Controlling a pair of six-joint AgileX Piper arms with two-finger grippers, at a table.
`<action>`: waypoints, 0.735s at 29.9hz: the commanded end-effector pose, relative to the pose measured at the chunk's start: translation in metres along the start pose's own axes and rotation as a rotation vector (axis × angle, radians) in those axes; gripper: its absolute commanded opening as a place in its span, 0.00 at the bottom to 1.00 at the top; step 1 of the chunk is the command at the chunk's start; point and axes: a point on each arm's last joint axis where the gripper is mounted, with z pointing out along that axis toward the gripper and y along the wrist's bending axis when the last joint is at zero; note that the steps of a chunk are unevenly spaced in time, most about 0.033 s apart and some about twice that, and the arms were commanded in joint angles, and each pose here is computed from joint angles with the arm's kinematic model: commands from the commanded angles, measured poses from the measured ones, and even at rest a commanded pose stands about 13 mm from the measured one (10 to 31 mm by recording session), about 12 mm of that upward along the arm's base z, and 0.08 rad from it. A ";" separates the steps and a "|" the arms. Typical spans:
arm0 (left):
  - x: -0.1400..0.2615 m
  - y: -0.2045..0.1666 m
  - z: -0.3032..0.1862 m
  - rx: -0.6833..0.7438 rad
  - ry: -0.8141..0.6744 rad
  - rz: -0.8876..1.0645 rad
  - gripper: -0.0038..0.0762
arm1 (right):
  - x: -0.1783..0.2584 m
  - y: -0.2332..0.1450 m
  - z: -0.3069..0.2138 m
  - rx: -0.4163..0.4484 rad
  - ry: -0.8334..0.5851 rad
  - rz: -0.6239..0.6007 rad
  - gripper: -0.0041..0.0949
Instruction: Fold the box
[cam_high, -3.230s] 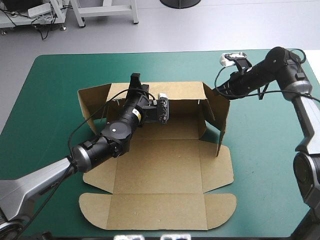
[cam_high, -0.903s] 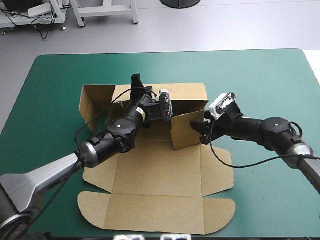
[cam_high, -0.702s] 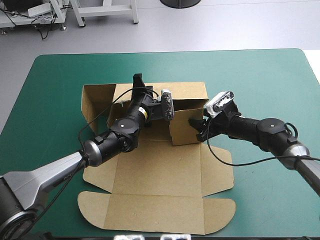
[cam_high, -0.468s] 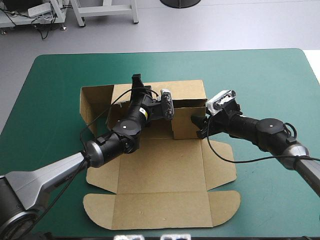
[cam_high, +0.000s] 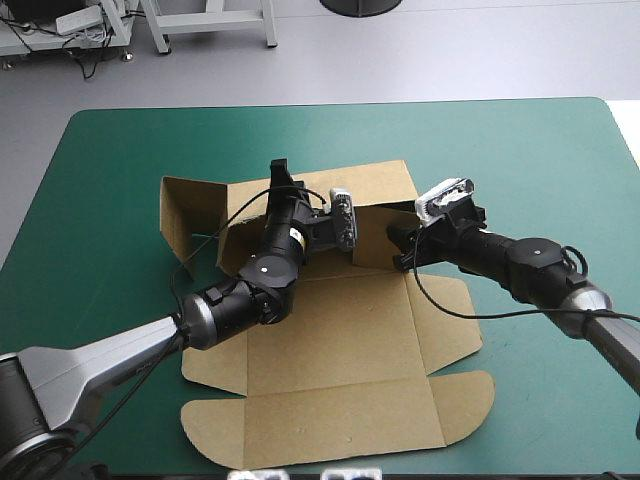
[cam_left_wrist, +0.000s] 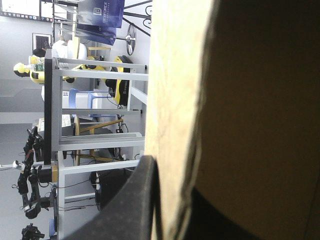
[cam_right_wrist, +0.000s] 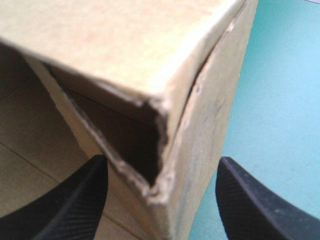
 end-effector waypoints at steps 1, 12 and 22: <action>-0.009 0.006 -0.012 0.010 -0.056 -0.072 0.05 | -0.014 0.000 -0.005 0.009 -0.055 0.015 0.63; -0.012 0.002 -0.012 0.056 -0.083 -0.117 0.05 | -0.014 0.009 -0.005 -0.100 -0.056 0.013 0.34; -0.007 0.002 -0.012 0.057 -0.040 -0.050 0.22 | -0.014 0.011 -0.005 -0.119 -0.057 0.038 0.02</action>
